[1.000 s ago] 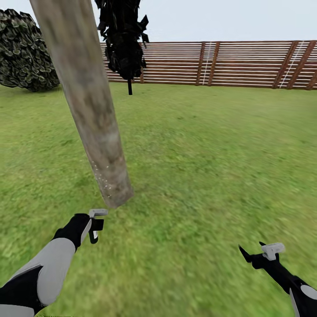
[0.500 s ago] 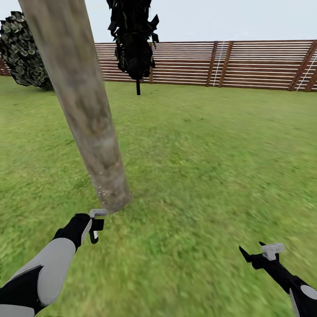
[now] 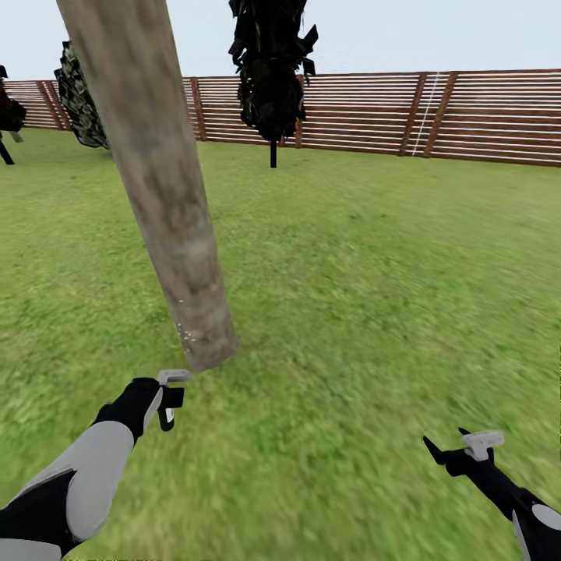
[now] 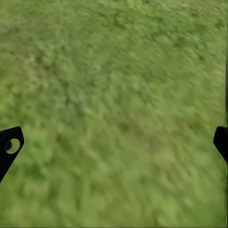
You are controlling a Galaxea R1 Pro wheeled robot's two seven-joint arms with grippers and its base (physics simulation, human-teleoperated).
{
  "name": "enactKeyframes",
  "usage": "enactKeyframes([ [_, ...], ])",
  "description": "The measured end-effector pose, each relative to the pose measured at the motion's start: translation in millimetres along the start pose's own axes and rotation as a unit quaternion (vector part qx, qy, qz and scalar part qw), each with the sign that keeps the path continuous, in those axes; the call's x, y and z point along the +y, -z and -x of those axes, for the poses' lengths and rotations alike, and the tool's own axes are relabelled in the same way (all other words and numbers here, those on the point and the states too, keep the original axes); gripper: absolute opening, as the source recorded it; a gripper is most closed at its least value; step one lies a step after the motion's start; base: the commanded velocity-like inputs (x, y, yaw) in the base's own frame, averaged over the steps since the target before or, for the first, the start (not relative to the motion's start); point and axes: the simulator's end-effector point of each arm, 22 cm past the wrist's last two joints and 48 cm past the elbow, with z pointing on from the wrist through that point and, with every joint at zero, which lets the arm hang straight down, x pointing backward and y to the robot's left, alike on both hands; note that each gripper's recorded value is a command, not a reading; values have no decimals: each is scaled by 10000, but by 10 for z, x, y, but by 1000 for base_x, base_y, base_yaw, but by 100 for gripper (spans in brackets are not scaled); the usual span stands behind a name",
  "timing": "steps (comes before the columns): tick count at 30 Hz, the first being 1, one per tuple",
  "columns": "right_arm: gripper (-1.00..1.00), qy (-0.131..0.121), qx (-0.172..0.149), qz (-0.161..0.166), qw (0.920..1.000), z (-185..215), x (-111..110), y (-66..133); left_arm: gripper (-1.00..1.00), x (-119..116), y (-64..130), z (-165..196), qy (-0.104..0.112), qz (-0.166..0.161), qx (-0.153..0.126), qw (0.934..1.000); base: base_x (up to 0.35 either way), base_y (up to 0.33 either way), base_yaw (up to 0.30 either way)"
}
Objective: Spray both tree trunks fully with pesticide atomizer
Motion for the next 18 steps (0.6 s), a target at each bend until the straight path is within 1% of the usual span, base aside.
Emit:
enactKeyframes([
  [2, 100, 3, -3, -6, 10000, 4, -4, 0, -100, 2, 0, 0, 4, 3, 0, 10000, 0, -325, 48],
  [4, 100, 5, -4, -9, 10000, 5, -6, 0, -100, 1, -1, -1, 0, 3, 0, 10000, 17, -328, 193],
  [9, 100, 2, -7, -24, 10000, 7, -16, 3, -100, -16, -13, -37, 16, -17, 36, 10000, 70, -330, 264],
  [11, 100, 3, -1, -21, 10000, 2, -13, 3, -100, 24, -5, -12, 28, 16, 8, 10000, 21, -333, 277],
  [15, 100, 5, 1, -21, 10000, 1, -12, 2, -100, 156, 5, 7, 56, 317, -17, 9995, 33, -319, 260],
  [16, 100, 6, 0, -21, 10000, 2, -13, 2, -100, 191, 9, 13, 51, 411, -24, 9991, 71, -118, 99],
  [18, 100, 7, -1, -22, 10000, 3, -13, 2, -100, 207, 26, 54, 54, 485, -64, 9988, 30, -46, 38],
])
